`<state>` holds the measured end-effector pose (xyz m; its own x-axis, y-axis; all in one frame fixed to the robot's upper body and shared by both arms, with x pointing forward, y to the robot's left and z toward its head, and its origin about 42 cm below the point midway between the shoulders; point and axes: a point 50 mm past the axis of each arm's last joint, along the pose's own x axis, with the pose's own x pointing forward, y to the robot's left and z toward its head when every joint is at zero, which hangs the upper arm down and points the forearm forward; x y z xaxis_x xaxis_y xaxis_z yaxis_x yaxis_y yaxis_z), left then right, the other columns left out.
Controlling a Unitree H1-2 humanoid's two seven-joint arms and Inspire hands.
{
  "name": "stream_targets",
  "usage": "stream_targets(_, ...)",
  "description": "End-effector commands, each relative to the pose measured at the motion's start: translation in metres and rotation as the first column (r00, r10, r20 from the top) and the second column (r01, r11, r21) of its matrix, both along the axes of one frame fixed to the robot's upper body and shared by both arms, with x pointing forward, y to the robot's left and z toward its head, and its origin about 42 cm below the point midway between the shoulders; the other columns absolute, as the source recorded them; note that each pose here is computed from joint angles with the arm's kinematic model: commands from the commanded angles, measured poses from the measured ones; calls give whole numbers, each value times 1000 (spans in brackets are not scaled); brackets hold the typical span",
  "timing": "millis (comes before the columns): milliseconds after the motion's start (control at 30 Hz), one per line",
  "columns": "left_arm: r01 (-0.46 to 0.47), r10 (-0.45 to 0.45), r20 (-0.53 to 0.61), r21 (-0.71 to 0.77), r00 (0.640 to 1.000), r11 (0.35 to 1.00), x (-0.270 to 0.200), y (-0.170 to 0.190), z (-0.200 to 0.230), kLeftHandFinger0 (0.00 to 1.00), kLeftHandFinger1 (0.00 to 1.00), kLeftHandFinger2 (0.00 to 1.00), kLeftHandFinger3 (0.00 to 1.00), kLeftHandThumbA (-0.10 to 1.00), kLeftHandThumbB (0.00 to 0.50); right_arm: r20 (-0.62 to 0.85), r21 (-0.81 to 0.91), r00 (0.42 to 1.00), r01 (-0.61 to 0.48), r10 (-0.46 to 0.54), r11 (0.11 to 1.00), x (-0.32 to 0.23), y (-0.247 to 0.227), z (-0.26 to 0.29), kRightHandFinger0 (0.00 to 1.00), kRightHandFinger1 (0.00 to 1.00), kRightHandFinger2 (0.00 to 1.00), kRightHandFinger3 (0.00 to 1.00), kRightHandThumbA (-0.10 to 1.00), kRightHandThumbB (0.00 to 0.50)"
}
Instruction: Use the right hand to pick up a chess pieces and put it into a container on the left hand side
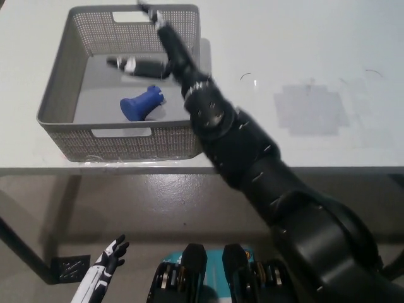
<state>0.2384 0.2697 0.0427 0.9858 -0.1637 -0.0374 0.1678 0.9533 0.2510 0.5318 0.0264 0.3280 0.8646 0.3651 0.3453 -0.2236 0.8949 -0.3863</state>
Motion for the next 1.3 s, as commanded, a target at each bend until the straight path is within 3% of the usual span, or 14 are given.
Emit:
stream_targets(0,33,-34,43,24,998,999,-1,4,5,1000,1000,1000,1000,1000,332,248,101,968,-62,35,993,-13,-21,88,1000,1000,1000,1000,1000,374)
stream_targets(167,37,-38,42,32,998,999,-2,3,5,1000,1000,1000,1000,1000,298,340,169,940,-75,13,983,-39,-55,115,1000,1000,1000,1000,1000,404)
stream_targets(233,33,-34,34,17,999,999,-2,3,7,1000,1000,1000,1000,1000,281,398,190,917,-71,-11,979,-54,-74,119,1000,1000,1000,1000,1000,369)
stream_targets(533,6,-7,41,9,999,1000,2,5,11,1000,1000,1000,1000,1000,256,451,277,891,-85,-51,957,-110,-147,95,1000,1000,1000,1000,1000,344)
stream_targets(567,5,-5,40,8,999,1000,1,5,11,1000,1000,1000,1000,1000,256,450,286,891,-87,-54,954,-115,-153,90,1000,1000,1000,1000,1000,353)
stream_targets(633,6,-6,42,9,999,1000,1,6,11,1000,1000,1000,1000,1000,249,453,302,889,-86,-64,949,-127,-168,78,1000,1000,1000,1000,1000,420)
stream_targets(667,11,-12,41,13,999,1000,1,7,10,1000,1000,1000,1000,1000,259,457,313,886,-75,-81,947,-141,-185,63,1000,1000,1000,1000,1000,380)
stream_targets(800,4,-4,29,6,1000,1000,-3,8,7,1000,1000,1000,1000,1000,282,437,332,892,-40,-117,942,-167,-208,31,1000,1000,1000,1000,1000,354)
stream_targets(933,2,-2,25,6,1000,1000,-7,8,4,1000,1000,1000,1000,1000,263,351,360,926,4,-140,933,-188,-225,-7,1000,1000,1000,1000,1000,338)
stream_targets(1033,3,-3,26,16,1000,1000,-8,8,3,1000,1000,1000,1000,1000,277,276,360,952,24,-131,933,-200,-233,-37,1000,1000,1000,1000,1000,288)
stream_targets(1267,1,-2,40,26,999,1000,-3,8,5,1000,1000,1000,1000,1000,295,138,290,979,104,-149,951,-214,-244,-95,1000,1000,1000,1000,1000,276)
